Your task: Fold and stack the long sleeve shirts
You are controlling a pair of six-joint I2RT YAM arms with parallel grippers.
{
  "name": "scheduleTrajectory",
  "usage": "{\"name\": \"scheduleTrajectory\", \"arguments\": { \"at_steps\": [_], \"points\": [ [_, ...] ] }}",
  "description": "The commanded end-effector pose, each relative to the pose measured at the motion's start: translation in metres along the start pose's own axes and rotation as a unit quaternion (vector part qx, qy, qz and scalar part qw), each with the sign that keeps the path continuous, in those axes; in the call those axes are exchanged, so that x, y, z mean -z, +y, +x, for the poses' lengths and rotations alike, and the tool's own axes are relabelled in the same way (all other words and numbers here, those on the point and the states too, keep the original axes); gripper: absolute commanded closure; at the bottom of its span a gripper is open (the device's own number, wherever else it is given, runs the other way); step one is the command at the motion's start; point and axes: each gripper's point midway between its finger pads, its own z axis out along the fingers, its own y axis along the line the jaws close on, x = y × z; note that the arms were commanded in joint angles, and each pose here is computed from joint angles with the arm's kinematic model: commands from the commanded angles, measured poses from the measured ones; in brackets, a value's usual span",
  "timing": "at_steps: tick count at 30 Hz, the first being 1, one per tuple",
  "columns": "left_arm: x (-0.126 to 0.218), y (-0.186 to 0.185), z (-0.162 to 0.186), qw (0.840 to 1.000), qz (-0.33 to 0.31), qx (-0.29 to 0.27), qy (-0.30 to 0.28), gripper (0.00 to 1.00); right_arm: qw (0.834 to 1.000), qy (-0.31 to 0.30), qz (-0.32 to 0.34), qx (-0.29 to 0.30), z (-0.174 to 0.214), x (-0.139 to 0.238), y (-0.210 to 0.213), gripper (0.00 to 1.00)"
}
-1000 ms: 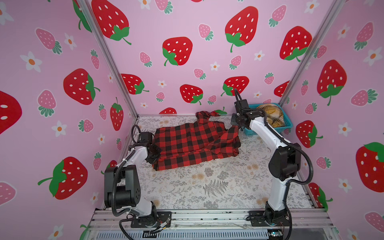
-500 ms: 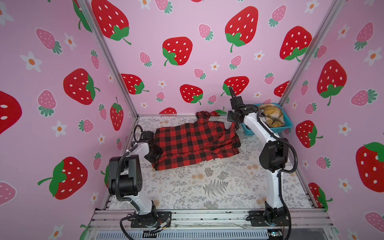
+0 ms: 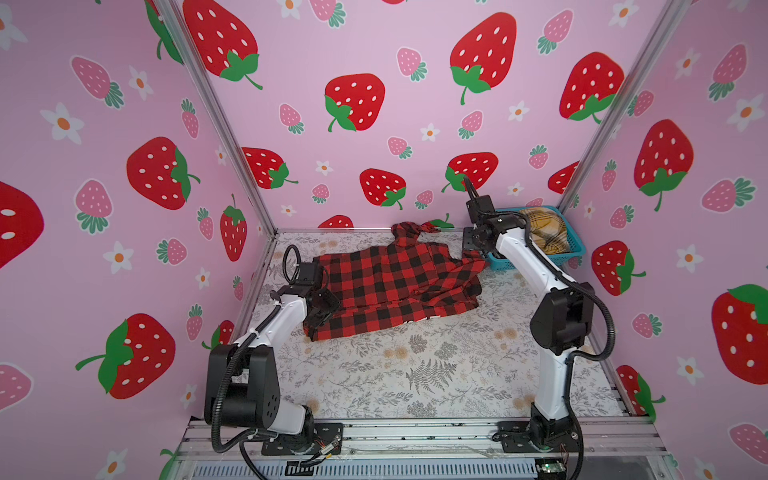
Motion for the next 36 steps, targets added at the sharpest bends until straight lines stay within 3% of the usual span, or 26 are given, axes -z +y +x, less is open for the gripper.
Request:
{"name": "scheduleTrajectory", "arguments": {
  "at_steps": [1,6,10,19,27,36],
  "points": [
    [-0.014,0.013,0.012,0.999,-0.011,0.008,0.029,0.60,0.999,0.016,-0.001,-0.045,0.015,-0.012,-0.025,0.35],
    [-0.028,0.025,0.010,0.999,-0.029,0.010,0.045,0.65,0.997,0.046,-0.036,-0.057,0.026,-0.040,-0.022,0.36],
    [-0.035,0.027,0.008,0.998,-0.032,0.011,0.052,0.68,0.996,0.061,-0.021,-0.064,0.031,-0.059,-0.022,0.41],
    [-0.049,0.040,0.010,0.996,-0.054,0.004,0.067,0.74,0.995,0.053,-0.041,-0.075,0.021,-0.085,-0.007,0.62],
    [-0.053,0.055,0.011,0.995,-0.065,0.008,0.072,0.76,0.996,0.031,-0.037,-0.076,0.024,-0.060,-0.011,0.41],
    [-0.055,0.077,0.007,0.993,-0.083,0.034,0.076,0.79,0.996,0.051,-0.003,-0.076,0.059,-0.056,-0.024,0.39]
  ]
}}
